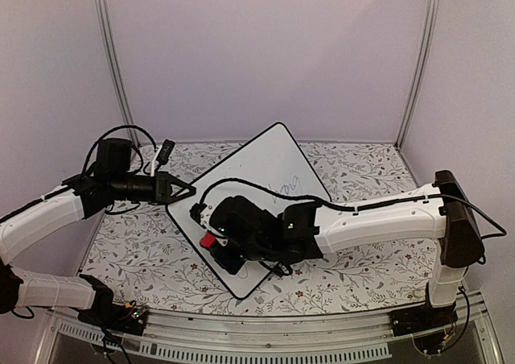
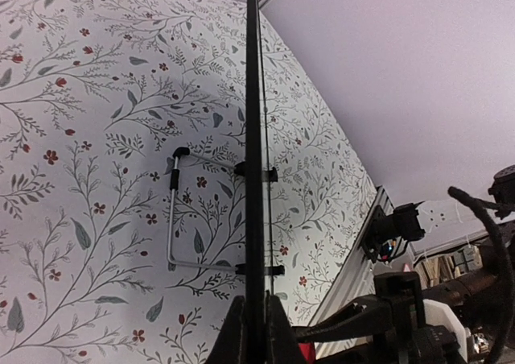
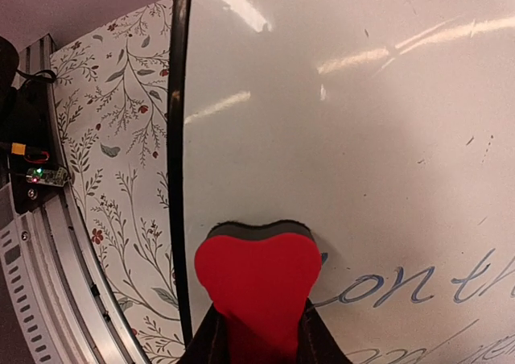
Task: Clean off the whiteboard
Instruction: Erase the whiteboard at the center of the board.
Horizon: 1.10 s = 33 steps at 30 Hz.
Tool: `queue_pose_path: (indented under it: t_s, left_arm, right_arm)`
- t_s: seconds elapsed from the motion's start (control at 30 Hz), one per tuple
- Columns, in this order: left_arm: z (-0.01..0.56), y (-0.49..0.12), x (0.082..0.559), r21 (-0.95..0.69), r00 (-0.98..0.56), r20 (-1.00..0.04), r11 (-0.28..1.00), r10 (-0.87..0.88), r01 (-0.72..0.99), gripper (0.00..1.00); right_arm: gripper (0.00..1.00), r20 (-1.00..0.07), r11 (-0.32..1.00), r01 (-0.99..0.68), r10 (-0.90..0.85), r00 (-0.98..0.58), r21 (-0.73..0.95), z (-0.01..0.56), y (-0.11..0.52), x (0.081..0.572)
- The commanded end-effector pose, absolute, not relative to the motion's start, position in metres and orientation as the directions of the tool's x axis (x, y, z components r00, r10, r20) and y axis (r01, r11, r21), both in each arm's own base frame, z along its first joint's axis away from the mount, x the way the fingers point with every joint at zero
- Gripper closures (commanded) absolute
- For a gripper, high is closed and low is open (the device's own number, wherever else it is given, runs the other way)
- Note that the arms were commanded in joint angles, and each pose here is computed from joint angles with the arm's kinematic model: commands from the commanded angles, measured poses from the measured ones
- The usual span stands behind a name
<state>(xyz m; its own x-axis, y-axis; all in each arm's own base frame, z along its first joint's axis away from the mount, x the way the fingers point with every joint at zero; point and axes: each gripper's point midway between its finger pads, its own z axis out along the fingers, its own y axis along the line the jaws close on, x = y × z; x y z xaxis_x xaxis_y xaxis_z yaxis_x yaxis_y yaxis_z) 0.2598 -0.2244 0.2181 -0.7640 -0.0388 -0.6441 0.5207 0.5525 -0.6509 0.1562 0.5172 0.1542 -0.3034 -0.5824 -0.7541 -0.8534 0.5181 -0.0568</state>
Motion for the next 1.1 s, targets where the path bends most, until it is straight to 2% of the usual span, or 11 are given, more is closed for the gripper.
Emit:
queue_pose_path:
  t_s: [0.0,0.6,1.07]
  left_arm:
    - [0.215,-0.220,0.266,-0.624,-0.740,-0.671,0.567,-0.036,0.538,1.00]
    - [0.212,-0.220,0.267,-0.629,-0.746,-0.665,0.568,-0.039,0.531,1.00]
    - [0.212,-0.221,0.266,-0.635,-0.748,-0.663,0.556,-0.037,0.536,1.00]
  right_arm:
    - [1.00,-0.715,0.515,-0.855,-0.620,-0.322,-0.062,0.130,0.515,0.151]
    - [1.00,-0.656,0.538,-0.840,-0.661,-0.366,-0.073,0.098,0.493,0.141]
    - [1.00,-0.733,0.570,-0.807,-0.613,-0.295,-0.152,0.140,0.515,0.165]
